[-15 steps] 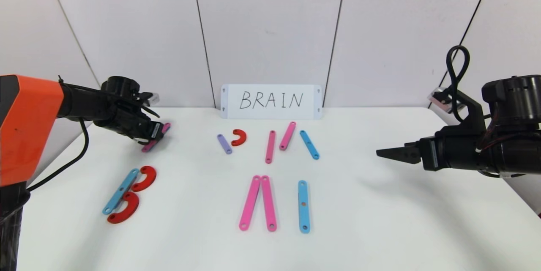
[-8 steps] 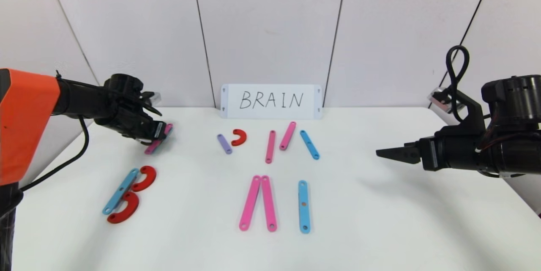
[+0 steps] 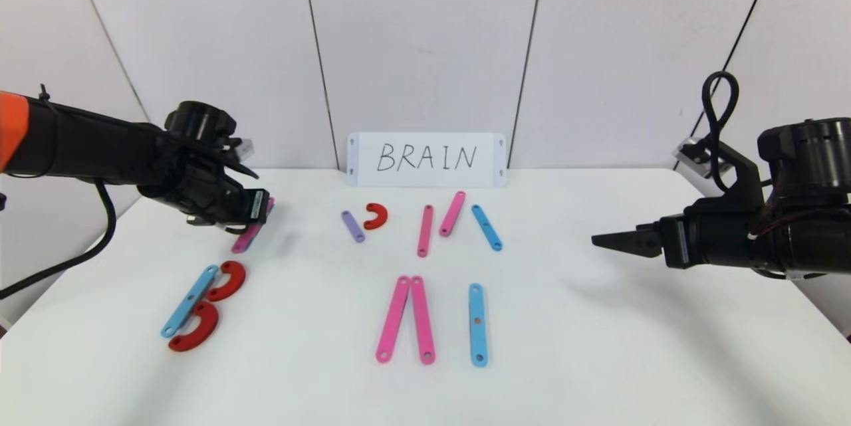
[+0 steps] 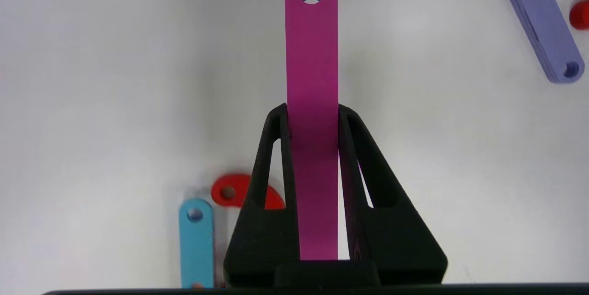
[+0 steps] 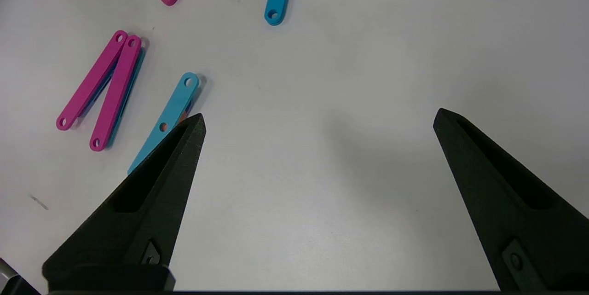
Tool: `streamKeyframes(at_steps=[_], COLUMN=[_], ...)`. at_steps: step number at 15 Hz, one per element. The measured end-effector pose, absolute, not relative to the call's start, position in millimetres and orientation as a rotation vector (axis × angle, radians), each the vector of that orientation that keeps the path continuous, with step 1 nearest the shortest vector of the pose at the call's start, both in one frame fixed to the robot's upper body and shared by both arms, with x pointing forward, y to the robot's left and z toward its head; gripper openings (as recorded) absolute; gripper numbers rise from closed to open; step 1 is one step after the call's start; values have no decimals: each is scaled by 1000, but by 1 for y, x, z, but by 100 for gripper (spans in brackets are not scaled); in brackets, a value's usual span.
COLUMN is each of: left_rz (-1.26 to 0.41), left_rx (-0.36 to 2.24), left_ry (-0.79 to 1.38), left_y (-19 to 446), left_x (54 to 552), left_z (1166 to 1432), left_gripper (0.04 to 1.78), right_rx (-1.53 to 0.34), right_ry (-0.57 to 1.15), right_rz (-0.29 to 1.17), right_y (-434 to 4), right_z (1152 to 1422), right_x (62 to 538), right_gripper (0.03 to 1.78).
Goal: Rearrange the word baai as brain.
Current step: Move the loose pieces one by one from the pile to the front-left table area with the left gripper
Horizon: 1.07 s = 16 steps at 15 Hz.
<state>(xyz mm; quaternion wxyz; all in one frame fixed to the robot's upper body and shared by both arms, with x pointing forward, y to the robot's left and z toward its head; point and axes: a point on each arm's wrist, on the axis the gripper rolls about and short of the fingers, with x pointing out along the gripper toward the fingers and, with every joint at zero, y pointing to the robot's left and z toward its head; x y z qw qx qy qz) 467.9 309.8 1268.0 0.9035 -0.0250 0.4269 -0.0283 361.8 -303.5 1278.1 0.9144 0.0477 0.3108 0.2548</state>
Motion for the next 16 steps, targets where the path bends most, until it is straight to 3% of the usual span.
streamKeyframes(at_steps=[8, 16], left_rz=[-61, -67], left_rx=[-37, -30], left_ry=[1038, 1092], left_y=[259, 247], left_x=[409, 399], left_z=[1241, 1228], left_gripper=[30, 30], right_rx=[99, 99], right_ry=[642, 642], right_rz=[524, 525], right_y=[-304, -304], right_z=[1278, 1278], right_x=[362, 362], right_gripper=[173, 173])
